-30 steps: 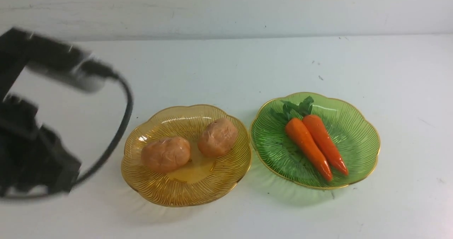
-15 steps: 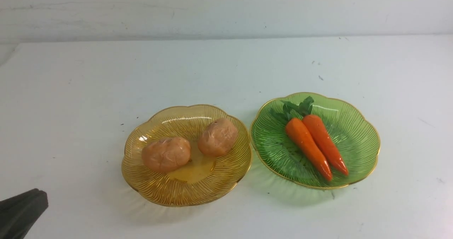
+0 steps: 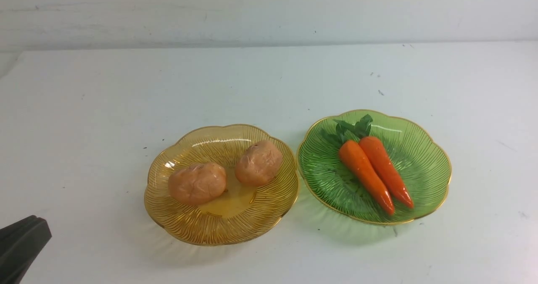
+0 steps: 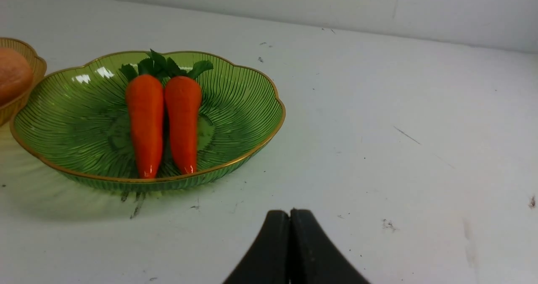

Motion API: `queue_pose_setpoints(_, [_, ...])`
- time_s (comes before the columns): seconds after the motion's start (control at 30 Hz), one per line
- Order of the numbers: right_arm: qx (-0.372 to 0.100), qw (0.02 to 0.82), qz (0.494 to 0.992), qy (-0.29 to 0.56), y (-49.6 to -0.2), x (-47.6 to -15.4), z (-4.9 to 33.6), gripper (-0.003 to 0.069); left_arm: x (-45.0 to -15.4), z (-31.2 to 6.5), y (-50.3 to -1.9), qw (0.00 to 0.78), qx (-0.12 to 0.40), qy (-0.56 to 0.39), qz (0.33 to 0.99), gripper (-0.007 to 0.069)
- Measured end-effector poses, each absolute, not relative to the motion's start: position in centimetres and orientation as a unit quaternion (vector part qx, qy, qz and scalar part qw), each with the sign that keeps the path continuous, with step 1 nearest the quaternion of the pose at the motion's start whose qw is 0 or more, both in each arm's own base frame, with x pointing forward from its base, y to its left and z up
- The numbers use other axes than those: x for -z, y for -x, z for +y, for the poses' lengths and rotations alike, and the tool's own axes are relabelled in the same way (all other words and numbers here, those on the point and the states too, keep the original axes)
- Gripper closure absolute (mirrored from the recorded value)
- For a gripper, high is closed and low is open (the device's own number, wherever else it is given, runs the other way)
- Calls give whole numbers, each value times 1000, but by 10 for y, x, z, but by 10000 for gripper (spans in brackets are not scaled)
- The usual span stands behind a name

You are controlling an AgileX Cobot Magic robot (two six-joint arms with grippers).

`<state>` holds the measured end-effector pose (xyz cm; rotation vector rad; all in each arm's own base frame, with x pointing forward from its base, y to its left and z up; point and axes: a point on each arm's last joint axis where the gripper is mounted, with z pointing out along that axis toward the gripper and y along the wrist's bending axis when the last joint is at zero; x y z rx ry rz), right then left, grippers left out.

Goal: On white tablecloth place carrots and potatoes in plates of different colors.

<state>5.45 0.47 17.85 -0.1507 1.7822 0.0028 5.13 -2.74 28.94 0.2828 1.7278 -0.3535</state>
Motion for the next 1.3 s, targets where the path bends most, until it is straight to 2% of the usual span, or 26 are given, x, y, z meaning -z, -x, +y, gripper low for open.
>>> queue_pose_setpoints(0.13, [-1,626,777,66,-55,-178,5,674,-254,-22,-54,613,119,-116,772,629])
queue_pose_setpoints(0.3, [-1,626,777,66,-55,-178,5,674,-197,-9,-50,601,36,-63,796,629])
queue_pose_setpoints(0.43, [-1,626,777,66,-55,-178,5,674,-170,-5,-51,576,32,-40,816,629])
queue_pose_setpoints(1.3, [-1,626,777,66,-55,-178,5,674,-170,-5,-51,580,33,-39,813,629])
